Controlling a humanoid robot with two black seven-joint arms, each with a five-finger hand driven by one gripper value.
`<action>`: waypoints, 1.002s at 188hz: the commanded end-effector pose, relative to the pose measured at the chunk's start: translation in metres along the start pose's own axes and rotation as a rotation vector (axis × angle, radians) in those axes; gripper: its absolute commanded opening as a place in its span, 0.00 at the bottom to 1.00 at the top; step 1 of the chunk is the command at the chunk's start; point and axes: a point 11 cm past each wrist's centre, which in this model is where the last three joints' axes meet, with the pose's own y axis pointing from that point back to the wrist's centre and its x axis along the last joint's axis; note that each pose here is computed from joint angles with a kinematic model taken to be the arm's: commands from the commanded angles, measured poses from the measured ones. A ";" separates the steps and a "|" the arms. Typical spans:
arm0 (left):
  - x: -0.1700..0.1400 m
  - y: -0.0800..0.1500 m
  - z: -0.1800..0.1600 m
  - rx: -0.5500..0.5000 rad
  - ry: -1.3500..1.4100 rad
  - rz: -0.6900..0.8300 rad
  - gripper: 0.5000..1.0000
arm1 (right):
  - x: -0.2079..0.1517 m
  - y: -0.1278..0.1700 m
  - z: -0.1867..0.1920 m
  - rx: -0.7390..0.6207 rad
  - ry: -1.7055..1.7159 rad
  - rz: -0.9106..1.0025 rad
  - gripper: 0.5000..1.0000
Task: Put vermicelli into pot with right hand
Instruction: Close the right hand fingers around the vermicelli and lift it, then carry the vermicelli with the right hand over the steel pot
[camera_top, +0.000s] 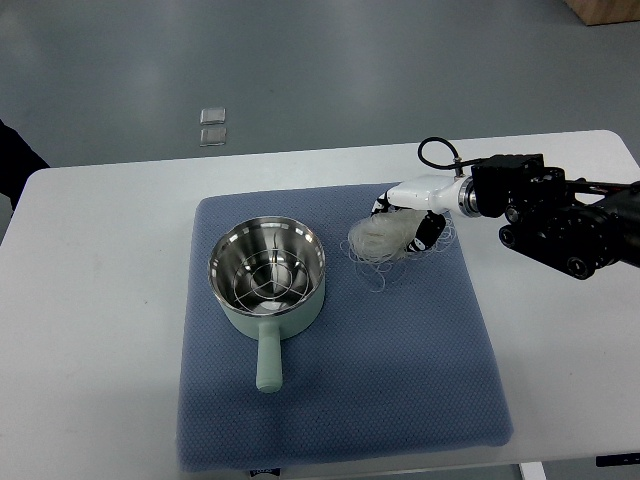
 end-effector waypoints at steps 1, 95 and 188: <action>0.000 0.000 0.000 0.000 0.000 0.000 1.00 | 0.001 0.001 0.003 -0.019 0.001 0.004 0.00; 0.001 0.000 0.000 0.000 0.002 0.001 1.00 | 0.079 0.032 -0.015 0.089 -0.058 0.264 0.00; 0.001 0.000 0.000 0.000 0.000 0.003 1.00 | 0.098 0.034 -0.140 0.488 0.009 0.285 0.00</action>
